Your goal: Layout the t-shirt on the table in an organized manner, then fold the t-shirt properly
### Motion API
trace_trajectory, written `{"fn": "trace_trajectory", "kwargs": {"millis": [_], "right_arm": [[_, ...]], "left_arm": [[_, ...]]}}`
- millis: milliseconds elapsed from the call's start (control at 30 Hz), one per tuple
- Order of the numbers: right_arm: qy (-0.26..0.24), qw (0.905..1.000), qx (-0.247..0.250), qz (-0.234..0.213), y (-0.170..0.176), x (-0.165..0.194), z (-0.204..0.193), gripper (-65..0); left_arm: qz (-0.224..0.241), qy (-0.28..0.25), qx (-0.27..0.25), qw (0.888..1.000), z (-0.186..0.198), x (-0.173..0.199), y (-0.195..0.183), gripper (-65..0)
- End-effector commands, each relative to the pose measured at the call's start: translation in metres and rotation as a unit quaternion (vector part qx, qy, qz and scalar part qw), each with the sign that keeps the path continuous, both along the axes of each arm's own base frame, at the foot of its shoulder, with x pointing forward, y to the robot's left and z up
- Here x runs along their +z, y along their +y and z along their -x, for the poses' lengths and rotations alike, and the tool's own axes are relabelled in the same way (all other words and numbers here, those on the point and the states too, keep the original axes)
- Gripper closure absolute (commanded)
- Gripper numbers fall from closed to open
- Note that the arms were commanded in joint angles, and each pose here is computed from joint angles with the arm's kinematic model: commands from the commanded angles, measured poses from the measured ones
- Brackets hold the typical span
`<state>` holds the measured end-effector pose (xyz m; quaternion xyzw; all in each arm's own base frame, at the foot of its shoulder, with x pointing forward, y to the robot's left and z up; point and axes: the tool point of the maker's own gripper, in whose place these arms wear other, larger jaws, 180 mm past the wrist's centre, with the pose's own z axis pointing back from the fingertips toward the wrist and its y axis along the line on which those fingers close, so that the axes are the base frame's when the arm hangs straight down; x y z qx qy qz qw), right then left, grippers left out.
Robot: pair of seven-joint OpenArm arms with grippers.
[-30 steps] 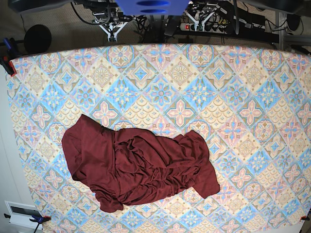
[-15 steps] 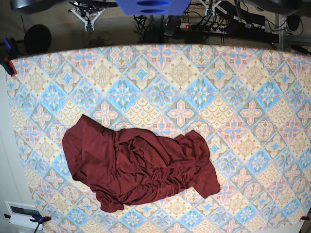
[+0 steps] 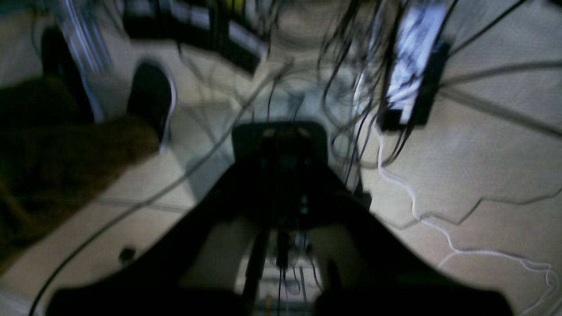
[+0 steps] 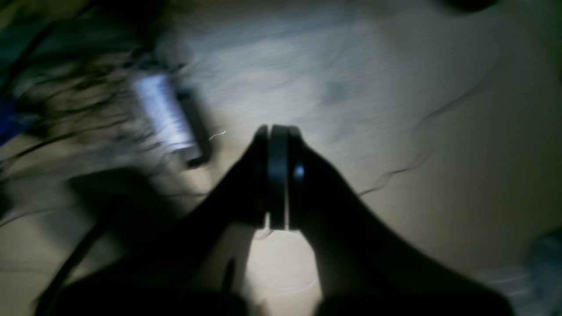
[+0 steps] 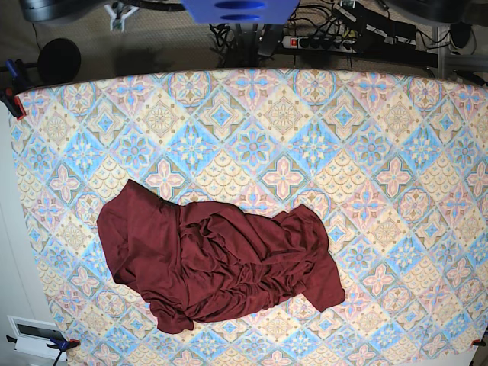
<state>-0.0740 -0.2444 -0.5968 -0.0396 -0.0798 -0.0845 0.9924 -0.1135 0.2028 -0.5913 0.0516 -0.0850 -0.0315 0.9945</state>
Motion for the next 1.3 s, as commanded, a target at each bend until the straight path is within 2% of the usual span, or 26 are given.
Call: {"fn": "trace_trajectory", "kwargs": {"millis": [0, 100, 233, 367, 533, 800, 967, 1067, 1200, 1267], "right_arm": [[0.001, 0.9998, 0.002, 0.018, -0.019, 0.009, 0.009, 0.0], [-0.025, 0.9995, -0.001, 0.019, -0.030, 0.029, 0.002, 0.0], [-0.041, 0.9983, -0.035, 0.020, -0.043, 0.049, 0.002, 0.0], [-0.069, 0.9942, -0.064, 0.051, -0.076, 0.079, -0.015, 0.0], [-0.119, 0.9885, -0.061, 0.071, -0.092, 0.115, -0.045, 0.0], [-0.196, 0.9766, -0.033, 0.083, -0.095, 0.180, -0.112, 0.0], [-0.253, 0.9649, 0.011, 0.070, -0.067, 0.224, -0.155, 0.0], [-0.265, 0.9617, 0.020, 0.066, -0.060, 0.233, -0.164, 0.0], [-0.268, 0.9610, 0.021, 0.065, -0.059, 0.234, -0.167, 0.0], [-0.285, 0.9562, 0.025, 0.062, -0.056, 0.239, -0.179, 0.0]], "left_arm": [[-0.004, -0.003, -0.007, 1.000, 0.009, 0.010, 0.006, -0.2], [0.002, -0.038, -0.019, 0.999, -0.003, 0.031, 0.002, -0.2], [0.005, -0.075, -0.035, 0.997, -0.020, 0.056, 0.001, -0.2], [0.012, -0.103, -0.049, 0.993, -0.032, 0.079, -0.003, -0.2], [-0.008, -0.145, -0.040, 0.989, -0.053, 0.109, 0.011, -0.2], [0.007, -0.247, -0.059, 0.967, -0.116, 0.167, -0.008, -0.2], [0.017, -0.307, -0.067, 0.949, -0.154, 0.200, -0.020, -0.2], [0.019, -0.316, -0.068, 0.946, -0.167, 0.208, -0.023, -0.2], [0.015, -0.347, -0.068, 0.935, -0.205, 0.217, -0.025, -0.2], [0.014, -0.368, -0.068, 0.927, -0.224, 0.224, -0.026, -0.2]]}}
